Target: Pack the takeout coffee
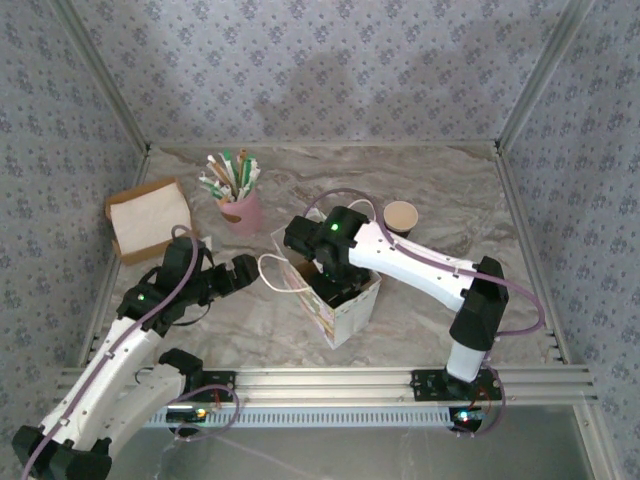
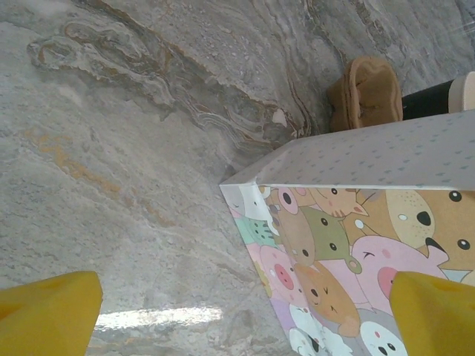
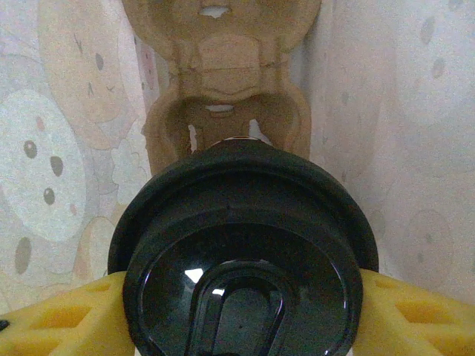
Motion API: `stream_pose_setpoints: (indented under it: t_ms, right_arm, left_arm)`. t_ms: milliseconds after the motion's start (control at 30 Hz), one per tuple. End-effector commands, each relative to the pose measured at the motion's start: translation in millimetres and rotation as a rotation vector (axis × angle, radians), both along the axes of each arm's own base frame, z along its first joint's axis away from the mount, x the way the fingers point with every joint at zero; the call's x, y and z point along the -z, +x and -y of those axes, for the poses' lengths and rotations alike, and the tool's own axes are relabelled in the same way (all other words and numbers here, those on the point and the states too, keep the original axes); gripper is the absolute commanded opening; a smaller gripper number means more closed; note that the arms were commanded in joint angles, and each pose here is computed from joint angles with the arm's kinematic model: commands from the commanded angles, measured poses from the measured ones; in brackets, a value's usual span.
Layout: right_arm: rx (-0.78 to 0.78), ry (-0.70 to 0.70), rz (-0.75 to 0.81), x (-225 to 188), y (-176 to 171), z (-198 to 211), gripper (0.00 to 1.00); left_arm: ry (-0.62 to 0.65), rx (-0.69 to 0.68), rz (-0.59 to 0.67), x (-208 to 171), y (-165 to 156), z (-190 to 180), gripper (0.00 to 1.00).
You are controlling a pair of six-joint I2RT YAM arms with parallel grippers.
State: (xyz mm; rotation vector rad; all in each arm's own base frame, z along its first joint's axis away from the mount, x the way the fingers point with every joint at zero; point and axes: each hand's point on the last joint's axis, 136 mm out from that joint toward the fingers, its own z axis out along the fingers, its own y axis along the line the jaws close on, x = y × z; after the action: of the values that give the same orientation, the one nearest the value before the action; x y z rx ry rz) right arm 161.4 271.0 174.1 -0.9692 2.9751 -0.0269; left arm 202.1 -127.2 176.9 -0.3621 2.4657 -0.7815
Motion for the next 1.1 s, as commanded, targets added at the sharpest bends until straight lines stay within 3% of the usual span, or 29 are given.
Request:
stream_pose_setpoints:
  t_ms: [0,1067]
  right_arm:
    - [0.027,0.006,-0.007,-7,-4,7,0.66]
    - [0.009,0.003,-0.010,5,-4,-2,0.66]
  left_arm:
    - [0.020,0.004,0.033,-13,0,-2,0.99]
    - [-0.012,0.044,-0.006,3,-6,6,0.99]
